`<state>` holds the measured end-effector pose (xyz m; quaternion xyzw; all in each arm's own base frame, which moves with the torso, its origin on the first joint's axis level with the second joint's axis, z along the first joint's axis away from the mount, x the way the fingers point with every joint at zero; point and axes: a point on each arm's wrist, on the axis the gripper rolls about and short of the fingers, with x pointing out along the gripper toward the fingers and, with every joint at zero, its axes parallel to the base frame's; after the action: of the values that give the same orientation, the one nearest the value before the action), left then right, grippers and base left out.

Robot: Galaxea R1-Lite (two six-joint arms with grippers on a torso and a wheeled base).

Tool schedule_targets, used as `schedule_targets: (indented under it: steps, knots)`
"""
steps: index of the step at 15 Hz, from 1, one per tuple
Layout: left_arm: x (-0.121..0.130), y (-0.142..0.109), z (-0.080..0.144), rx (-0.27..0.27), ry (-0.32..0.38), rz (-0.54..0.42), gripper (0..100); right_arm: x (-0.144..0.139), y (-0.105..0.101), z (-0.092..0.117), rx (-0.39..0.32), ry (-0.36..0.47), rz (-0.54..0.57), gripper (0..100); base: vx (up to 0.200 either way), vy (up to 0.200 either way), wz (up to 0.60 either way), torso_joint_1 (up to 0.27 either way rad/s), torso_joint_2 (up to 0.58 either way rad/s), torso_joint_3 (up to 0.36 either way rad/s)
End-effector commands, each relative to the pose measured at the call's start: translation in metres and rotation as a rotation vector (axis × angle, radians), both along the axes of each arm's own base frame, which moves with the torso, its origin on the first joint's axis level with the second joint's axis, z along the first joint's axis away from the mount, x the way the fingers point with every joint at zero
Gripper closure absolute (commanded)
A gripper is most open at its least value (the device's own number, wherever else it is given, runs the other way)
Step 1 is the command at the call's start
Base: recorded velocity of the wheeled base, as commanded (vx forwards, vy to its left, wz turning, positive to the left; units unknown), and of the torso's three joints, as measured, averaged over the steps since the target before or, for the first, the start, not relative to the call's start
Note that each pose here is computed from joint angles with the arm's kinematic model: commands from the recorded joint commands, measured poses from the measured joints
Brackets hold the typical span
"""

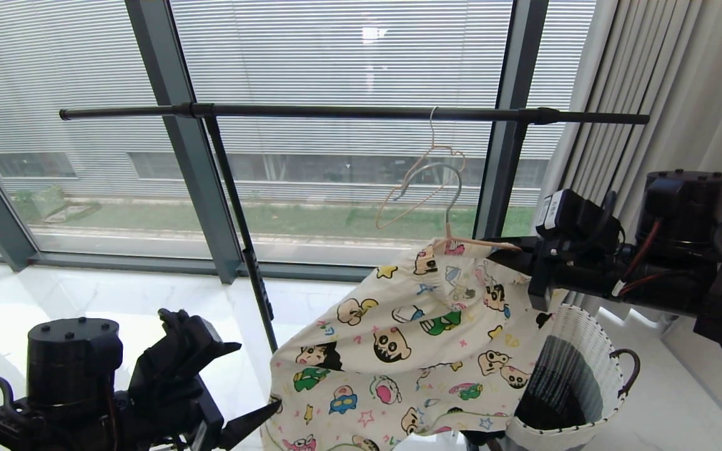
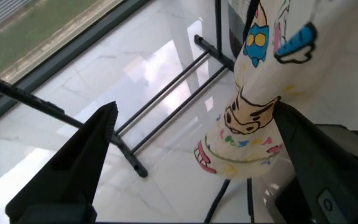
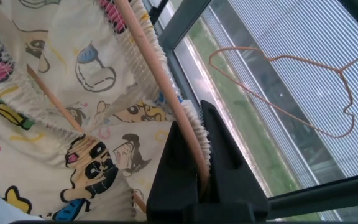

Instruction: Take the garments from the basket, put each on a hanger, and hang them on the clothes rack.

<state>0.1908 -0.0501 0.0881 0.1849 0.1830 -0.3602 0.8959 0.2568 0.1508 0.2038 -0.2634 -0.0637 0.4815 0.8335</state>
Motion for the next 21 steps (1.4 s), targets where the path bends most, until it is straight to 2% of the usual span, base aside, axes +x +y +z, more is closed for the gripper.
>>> schedule_targets:
  steps: [1,6,12,13,17,20,21]
  knots:
    - [0.016,-0.004,-0.004,-0.005,-0.019,-0.002,0,-0.009,0.005,0.011,0.028,-0.012,0.011,100,0.0,0.0,0.0,0.0,0.0,0.0]
    - [0.01,-0.009,-0.006,-0.009,-0.043,-0.035,0,-0.008,0.005,0.011,0.087,0.083,-0.084,100,0.0,0.0,0.0,0.0,0.0,0.0]
    - [0.013,-0.01,-0.01,-0.017,-0.029,-0.047,0,-0.019,0.01,0.015,0.088,0.098,-0.054,100,0.0,0.0,0.0,0.0,0.0,0.0]
    - [0.013,-0.01,-0.01,-0.019,-0.032,-0.048,100,-0.02,0.01,0.016,0.089,0.097,-0.052,100,0.0,0.0,0.0,0.0,0.0,0.0]
    - [0.015,-0.001,-0.009,-0.02,-0.045,-0.005,100,-0.019,0.008,0.014,0.085,0.102,-0.076,100,0.0,0.0,0.0,0.0,0.0,0.0]
    - [0.015,0.019,-0.007,-0.019,-0.053,0.09,100,-0.012,0.0,0.012,0.081,0.106,-0.124,100,0.0,0.0,0.0,0.0,0.0,0.0]
    - [0.015,0.031,-0.008,-0.017,-0.049,0.148,100,-0.008,-0.004,0.011,0.082,0.106,-0.144,100,0.0,0.0,0.0,0.0,0.0,0.0]
